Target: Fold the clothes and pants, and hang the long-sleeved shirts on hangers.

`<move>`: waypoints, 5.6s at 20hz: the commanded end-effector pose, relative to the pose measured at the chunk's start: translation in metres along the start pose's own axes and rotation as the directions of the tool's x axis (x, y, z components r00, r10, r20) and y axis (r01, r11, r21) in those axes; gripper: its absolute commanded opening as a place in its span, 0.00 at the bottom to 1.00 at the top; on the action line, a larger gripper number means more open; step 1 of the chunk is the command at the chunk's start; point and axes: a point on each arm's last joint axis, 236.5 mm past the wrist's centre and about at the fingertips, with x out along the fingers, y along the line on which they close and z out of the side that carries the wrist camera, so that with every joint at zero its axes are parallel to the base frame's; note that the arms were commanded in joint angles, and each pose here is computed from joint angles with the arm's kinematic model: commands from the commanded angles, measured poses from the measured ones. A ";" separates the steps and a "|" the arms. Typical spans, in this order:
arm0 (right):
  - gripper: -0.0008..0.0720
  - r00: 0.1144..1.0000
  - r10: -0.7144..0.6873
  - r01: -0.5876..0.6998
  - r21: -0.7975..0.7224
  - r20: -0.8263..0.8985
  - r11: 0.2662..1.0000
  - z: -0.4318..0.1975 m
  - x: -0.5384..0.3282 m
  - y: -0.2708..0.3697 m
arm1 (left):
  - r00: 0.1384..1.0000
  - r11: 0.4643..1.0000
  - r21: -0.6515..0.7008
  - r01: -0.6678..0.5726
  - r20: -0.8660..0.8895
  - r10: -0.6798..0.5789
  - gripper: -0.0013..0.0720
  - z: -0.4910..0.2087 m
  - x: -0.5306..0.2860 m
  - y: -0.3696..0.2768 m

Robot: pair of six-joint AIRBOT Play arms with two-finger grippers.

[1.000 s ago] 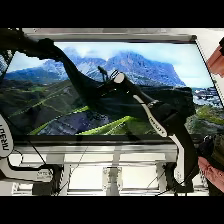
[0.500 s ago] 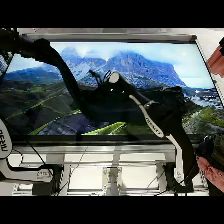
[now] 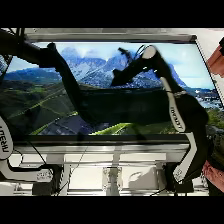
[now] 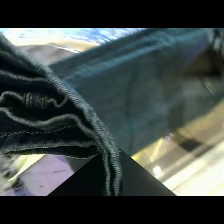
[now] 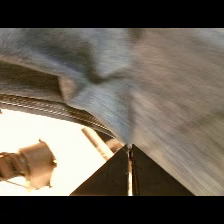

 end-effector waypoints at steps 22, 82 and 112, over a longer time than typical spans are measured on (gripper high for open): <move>0.03 0.946 -0.287 0.257 0.188 0.152 0.948 -0.054 -0.219 -0.084 | 0.875 0.927 0.231 0.296 -0.455 -0.166 0.05 -0.074 0.177 -0.152; 0.75 0.801 -0.590 0.572 0.164 0.102 0.804 -0.152 -0.180 -0.166 | 0.920 0.882 -0.466 -0.067 -0.371 -0.127 0.87 -0.148 0.232 0.102; 0.75 0.801 -0.586 0.567 0.161 0.121 0.808 -0.154 -0.186 -0.155 | 0.878 0.760 -0.439 -0.479 -0.250 0.409 0.05 -0.148 -0.050 0.139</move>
